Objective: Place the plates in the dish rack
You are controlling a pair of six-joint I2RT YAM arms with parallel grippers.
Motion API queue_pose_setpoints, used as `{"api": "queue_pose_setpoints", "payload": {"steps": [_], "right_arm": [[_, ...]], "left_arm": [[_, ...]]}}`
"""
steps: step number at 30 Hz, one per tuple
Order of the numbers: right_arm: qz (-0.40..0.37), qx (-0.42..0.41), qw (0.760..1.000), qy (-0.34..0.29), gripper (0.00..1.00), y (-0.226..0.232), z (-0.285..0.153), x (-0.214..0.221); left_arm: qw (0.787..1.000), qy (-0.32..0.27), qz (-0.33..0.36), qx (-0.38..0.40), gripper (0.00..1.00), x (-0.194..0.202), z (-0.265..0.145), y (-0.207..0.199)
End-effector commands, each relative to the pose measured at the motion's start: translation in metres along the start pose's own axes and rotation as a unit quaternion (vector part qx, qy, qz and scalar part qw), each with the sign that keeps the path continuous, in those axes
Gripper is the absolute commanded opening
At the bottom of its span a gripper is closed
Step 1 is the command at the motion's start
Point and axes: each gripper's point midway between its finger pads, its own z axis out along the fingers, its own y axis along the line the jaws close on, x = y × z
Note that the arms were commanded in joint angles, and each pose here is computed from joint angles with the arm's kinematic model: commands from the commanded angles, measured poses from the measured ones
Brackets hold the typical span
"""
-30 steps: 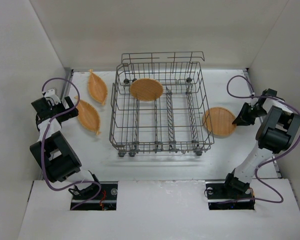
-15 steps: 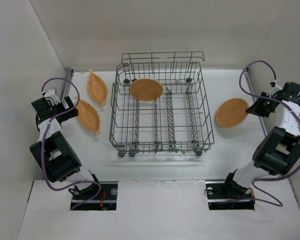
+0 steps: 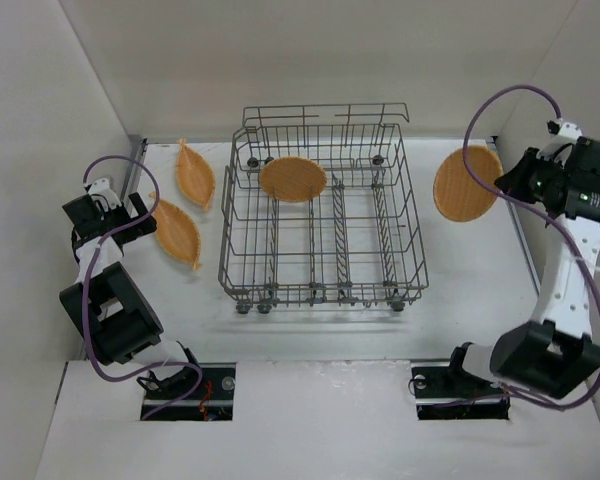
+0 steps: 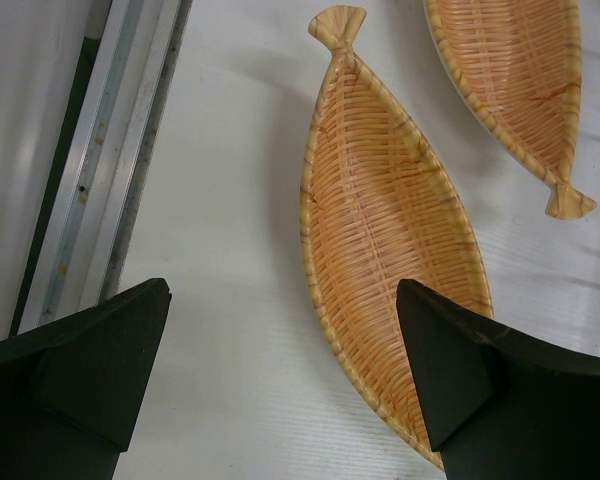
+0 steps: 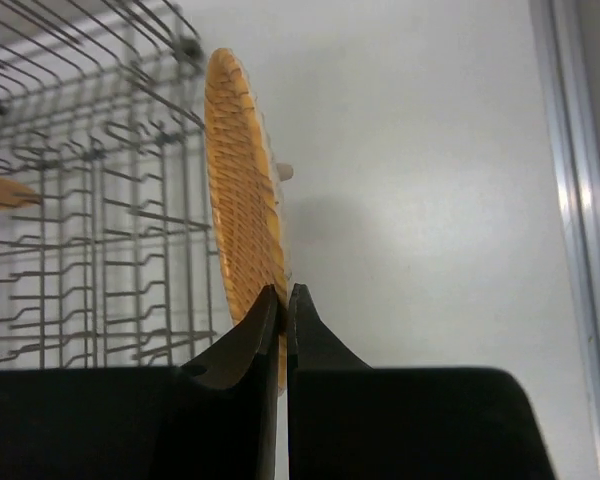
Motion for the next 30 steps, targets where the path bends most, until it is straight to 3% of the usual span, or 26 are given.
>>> {"api": "queue_pose_setpoints", "payload": {"steps": [1, 6, 11, 21, 24, 30], "right_arm": [[-0.085, -0.017, 0.983, -0.161, 0.00, 0.054, -0.060, -0.079], [-0.183, -0.084, 0.943, -0.266, 0.00, 0.128, -0.101, -0.119], [-0.313, -0.176, 0.883, -0.302, 0.00, 0.209, -0.108, -0.127], [-0.559, -0.300, 0.706, -0.315, 0.00, 0.333, -0.072, -0.072], [-0.579, -0.330, 0.678, -0.311, 0.00, 0.352, -0.056, -0.062], [-0.588, -0.388, 0.646, -0.294, 0.00, 0.386, -0.018, -0.042]], "left_arm": [[1.000, -0.021, 0.004, 0.002, 1.00, -0.011, -0.004, -0.002], [1.000, -0.021, 0.004, 0.000, 1.00, -0.011, -0.004, -0.001], [1.000, -0.024, 0.005, -0.001, 1.00, -0.012, -0.005, -0.002], [1.000, -0.028, 0.005, -0.003, 1.00, -0.012, -0.008, -0.001], [0.999, -0.032, 0.004, -0.007, 1.00, -0.013, -0.009, 0.000], [0.999, -0.037, 0.006, -0.013, 1.00, -0.014, -0.010, 0.002]]}}
